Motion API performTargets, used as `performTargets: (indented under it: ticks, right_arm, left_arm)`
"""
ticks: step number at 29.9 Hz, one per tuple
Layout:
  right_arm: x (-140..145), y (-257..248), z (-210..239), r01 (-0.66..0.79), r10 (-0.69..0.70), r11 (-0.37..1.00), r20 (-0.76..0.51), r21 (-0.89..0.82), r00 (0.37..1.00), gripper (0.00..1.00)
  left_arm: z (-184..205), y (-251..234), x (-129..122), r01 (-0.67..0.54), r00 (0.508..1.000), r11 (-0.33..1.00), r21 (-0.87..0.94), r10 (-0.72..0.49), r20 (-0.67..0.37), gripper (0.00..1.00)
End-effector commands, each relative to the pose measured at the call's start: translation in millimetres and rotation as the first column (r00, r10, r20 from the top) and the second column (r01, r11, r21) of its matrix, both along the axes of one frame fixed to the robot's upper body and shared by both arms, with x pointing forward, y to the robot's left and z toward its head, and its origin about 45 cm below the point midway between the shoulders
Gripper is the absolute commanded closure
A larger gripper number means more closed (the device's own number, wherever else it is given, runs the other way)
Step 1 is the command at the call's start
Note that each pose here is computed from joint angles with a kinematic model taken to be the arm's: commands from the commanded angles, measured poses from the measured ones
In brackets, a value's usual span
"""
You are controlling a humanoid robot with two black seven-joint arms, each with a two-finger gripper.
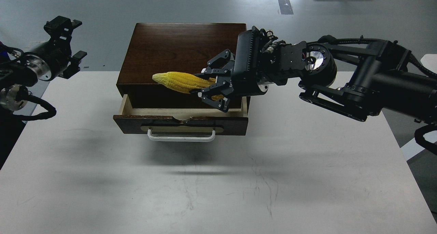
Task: Put corn in drawer with both arms
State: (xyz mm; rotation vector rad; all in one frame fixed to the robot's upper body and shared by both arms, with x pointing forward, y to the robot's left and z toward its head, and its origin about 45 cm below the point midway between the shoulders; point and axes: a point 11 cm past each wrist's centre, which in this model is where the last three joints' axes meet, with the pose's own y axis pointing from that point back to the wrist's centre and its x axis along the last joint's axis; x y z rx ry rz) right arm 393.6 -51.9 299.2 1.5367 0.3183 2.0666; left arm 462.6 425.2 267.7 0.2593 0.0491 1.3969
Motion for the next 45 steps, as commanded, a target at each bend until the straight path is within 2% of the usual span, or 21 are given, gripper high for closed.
performTargets:
  ticks: [1, 11, 14, 23, 26, 27, 28, 30, 31, 33, 35, 36, 39, 42, 45]
  right_arm:
    - [-1.8, 5.5, -0.1, -0.006, 0.006, 1.000, -0.001, 0.025, 1.000, 0.05]
    - [0.5, 7.1, 4.5, 0.008, -0.010, 0.996, 0.012, 0.091, 1.000, 0.01]
    - [3.8, 10.0, 18.5, 0.022, -0.024, 0.985, 0.005, 0.172, 1.000, 0.01]
    - [18.6, 10.2, 67.7, 0.197, -0.120, 0.850, -0.184, 0.489, 0.975, 0.00]
    - [37.5, -8.7, 79.3, 0.397, -0.204, 0.705, -0.368, 0.587, 0.907, 0.00]
    - [48.7, -24.1, 79.7, 0.499, -0.242, 0.624, -0.459, 0.601, 0.855, 0.00]
    - [48.9, -24.3, 79.7, 0.500, -0.242, 0.623, -0.460, 0.601, 0.854, 0.00]
    - [74.3, -67.1, 76.4, 0.693, -0.286, 0.428, -0.640, 0.581, 0.713, 0.00]
    - [80.9, -79.1, 74.2, 0.735, -0.292, 0.375, -0.681, 0.565, 0.672, 0.00]
    - [102.7, -135.6, 59.6, 0.892, -0.247, 0.139, -0.858, 0.430, 0.451, 0.00]
    - [108.8, -165.6, 44.1, 0.950, -0.192, 0.027, -0.931, 0.310, 0.310, 0.00]
    - [111.2, -196.7, 26.0, 0.981, -0.129, -0.071, -0.977, 0.179, 0.168, 0.00]
    - [107.8, -248.8, -14.2, 0.973, 0.050, -0.223, -0.998, -0.057, -0.047, 0.00]
    - [97.1, -260.1, -38.0, 0.959, 0.175, -0.232, -0.977, -0.160, -0.121, 0.00]
    - [87.9, -273.7, -46.7, 0.950, 0.265, -0.226, -0.952, -0.215, -0.152, 0.00]
  left_arm:
    - [1.2, 2.6, -0.7, -0.003, 1.000, 1.000, 0.003, 0.003, 0.001, 0.02]
    - [10.1, 2.8, -3.2, 0.052, 0.999, 0.998, -0.035, -0.052, 0.007, 0.02]
    - [9.5, 1.2, -2.9, 0.055, 0.998, 0.998, -0.039, -0.055, 0.007, 0.02]
    - [7.6, -2.0, -2.6, 0.063, 0.998, 0.997, -0.046, -0.063, 0.005, 0.02]
    - [8.2, -3.5, -2.5, 0.070, 0.998, 0.996, -0.050, -0.070, 0.007, 0.02]
    - [8.1, -3.7, -2.6, 0.072, 0.997, 0.996, -0.050, -0.071, 0.007, 0.02]
    - [8.1, -3.7, -2.6, 0.072, 0.997, 0.996, -0.050, -0.071, 0.007, 0.02]
    - [7.3, -5.0, -2.5, 0.075, 0.997, 0.996, -0.051, -0.074, 0.005, 0.02]
    - [7.5, -5.2, -2.5, 0.076, 0.997, 0.996, -0.051, -0.076, 0.006, 0.02]
    - [6.6, -8.7, -2.4, 0.091, 0.996, 0.994, -0.060, -0.091, 0.003, 0.02]
    - [6.5, -10.5, -2.9, 0.107, 0.994, 0.992, -0.066, -0.107, 0.001, 0.02]
    - [6.4, -12.3, -3.4, 0.122, 0.993, 0.990, -0.073, -0.122, -0.001, 0.02]
    - [6.7, -16.0, -4.0, 0.148, 0.989, 0.985, -0.086, -0.149, -0.002, 0.02]
    - [8.9, -20.0, -2.9, 0.163, 0.987, 0.981, -0.105, -0.163, 0.009, 0.02]
    - [9.8, -22.2, -2.8, 0.177, 0.984, 0.978, -0.114, -0.176, 0.011, 0.02]
